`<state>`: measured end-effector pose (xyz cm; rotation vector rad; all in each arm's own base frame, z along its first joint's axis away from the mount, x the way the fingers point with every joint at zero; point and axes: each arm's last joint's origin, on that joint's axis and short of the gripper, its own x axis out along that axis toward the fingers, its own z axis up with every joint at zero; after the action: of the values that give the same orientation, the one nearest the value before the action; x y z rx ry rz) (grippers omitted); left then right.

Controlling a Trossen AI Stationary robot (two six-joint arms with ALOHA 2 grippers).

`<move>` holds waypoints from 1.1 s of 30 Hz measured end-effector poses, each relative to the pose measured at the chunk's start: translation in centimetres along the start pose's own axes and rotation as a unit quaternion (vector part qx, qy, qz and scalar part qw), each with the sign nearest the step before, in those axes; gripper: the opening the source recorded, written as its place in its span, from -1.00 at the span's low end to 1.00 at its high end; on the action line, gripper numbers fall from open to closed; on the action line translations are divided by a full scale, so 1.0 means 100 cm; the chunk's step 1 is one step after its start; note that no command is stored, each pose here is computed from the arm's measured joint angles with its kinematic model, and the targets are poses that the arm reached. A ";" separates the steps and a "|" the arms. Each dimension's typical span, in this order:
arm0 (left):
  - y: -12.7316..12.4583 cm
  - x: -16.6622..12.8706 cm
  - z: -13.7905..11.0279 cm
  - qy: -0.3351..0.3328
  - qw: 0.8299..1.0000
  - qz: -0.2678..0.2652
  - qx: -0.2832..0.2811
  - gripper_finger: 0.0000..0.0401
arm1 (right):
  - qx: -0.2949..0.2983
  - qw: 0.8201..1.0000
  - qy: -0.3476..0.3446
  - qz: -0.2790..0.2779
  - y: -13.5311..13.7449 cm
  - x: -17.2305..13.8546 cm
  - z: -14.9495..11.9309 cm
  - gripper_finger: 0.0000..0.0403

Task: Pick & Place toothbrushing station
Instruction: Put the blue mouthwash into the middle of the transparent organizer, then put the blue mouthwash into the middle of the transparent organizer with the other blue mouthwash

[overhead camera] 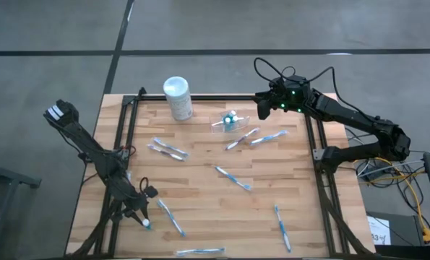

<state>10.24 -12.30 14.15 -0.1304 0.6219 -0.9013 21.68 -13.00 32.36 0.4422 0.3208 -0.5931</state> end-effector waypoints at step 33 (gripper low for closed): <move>-0.004 -0.004 0.018 -0.104 0.994 0.021 0.026 -0.61 | 0.000 1.000 0.000 0.000 0.000 0.000 0.000 -0.37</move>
<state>10.81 -12.49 15.93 -0.1619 0.4051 -0.8496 21.68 -13.00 32.36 0.4423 0.3209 -0.5932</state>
